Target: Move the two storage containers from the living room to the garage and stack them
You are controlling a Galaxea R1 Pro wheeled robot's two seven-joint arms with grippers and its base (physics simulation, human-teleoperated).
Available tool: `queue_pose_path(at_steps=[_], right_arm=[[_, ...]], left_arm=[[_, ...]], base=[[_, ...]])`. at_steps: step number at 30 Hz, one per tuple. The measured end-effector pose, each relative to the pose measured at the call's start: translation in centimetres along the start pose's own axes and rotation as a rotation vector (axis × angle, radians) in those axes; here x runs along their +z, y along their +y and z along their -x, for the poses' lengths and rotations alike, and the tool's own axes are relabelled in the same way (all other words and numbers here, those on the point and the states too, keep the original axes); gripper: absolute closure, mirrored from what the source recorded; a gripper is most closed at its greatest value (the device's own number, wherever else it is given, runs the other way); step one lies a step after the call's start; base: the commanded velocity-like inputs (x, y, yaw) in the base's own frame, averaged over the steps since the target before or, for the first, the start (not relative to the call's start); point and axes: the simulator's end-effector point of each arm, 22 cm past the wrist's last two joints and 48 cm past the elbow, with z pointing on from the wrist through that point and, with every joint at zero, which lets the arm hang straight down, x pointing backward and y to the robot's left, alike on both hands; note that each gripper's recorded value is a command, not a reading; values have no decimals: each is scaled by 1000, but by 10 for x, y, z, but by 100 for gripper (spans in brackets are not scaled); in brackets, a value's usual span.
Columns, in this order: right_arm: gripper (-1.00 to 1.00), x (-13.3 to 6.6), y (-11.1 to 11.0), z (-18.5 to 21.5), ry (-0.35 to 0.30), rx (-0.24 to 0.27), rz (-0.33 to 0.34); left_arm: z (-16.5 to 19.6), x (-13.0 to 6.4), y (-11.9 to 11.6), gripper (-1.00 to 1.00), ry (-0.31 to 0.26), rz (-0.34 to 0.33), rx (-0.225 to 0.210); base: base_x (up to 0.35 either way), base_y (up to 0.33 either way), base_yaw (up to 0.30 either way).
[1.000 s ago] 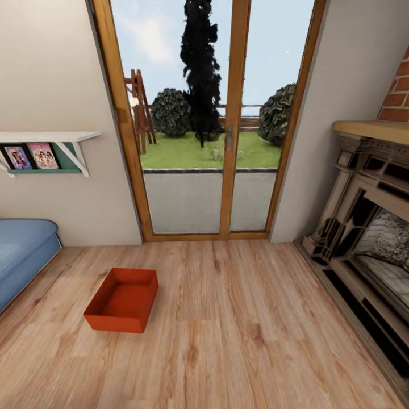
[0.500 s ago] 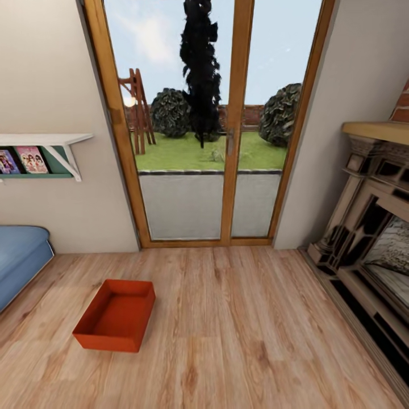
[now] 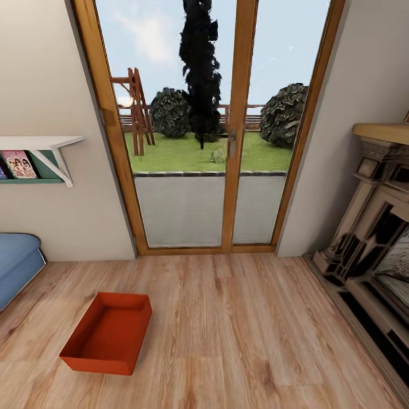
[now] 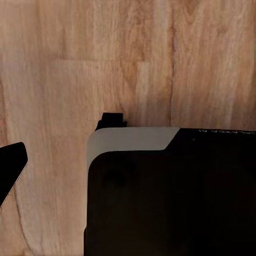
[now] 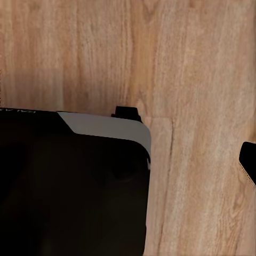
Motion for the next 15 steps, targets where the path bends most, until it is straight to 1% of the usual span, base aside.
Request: queue_pose_path(at_steps=[15], right_arm=[[-100,0,1,0,1,0,2]], left_arm=[[0,0,0,-100,0,0,0]], base=[[322,0,0]])
